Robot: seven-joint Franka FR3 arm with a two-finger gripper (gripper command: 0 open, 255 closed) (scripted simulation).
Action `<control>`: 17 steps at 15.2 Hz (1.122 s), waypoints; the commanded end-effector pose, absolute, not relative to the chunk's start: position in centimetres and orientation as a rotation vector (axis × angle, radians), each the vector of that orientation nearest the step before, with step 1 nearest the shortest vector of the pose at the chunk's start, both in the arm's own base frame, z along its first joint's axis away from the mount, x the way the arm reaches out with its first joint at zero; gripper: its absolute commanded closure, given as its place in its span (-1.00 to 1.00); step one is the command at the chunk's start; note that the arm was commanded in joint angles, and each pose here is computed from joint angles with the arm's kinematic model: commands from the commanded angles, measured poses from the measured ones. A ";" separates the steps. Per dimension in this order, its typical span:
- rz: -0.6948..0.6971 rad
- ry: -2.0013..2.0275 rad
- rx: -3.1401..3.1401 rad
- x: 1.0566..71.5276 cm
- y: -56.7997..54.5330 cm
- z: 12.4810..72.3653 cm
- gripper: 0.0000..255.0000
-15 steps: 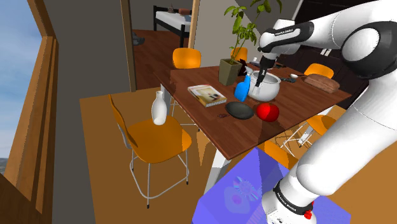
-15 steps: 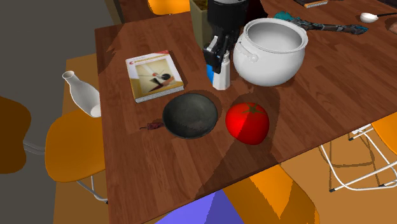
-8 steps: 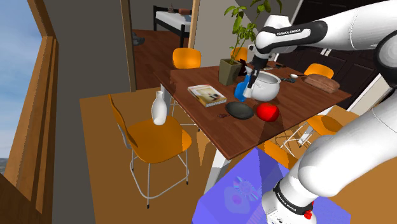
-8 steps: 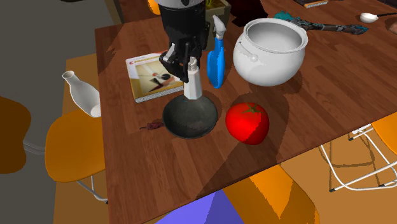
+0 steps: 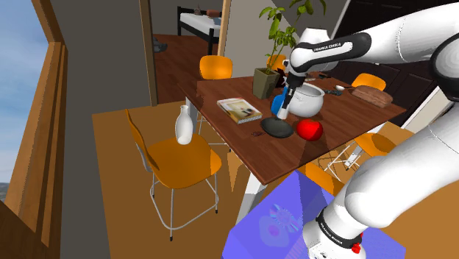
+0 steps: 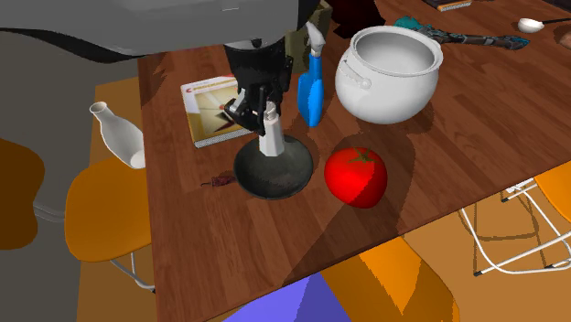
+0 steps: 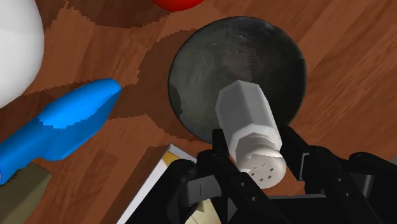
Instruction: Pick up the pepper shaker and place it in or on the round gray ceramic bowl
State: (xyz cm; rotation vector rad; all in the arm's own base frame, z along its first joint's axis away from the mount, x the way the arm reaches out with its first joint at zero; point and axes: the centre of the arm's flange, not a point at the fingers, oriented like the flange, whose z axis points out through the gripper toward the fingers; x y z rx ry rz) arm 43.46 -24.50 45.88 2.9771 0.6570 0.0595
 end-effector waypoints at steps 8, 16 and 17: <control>0.060 0.657 2.977 43.4 -24.6 41.1 1.00; 0.060 0.657 2.977 43.4 -24.6 40.1 1.00; 0.060 0.657 2.977 43.4 -24.6 40.1 1.00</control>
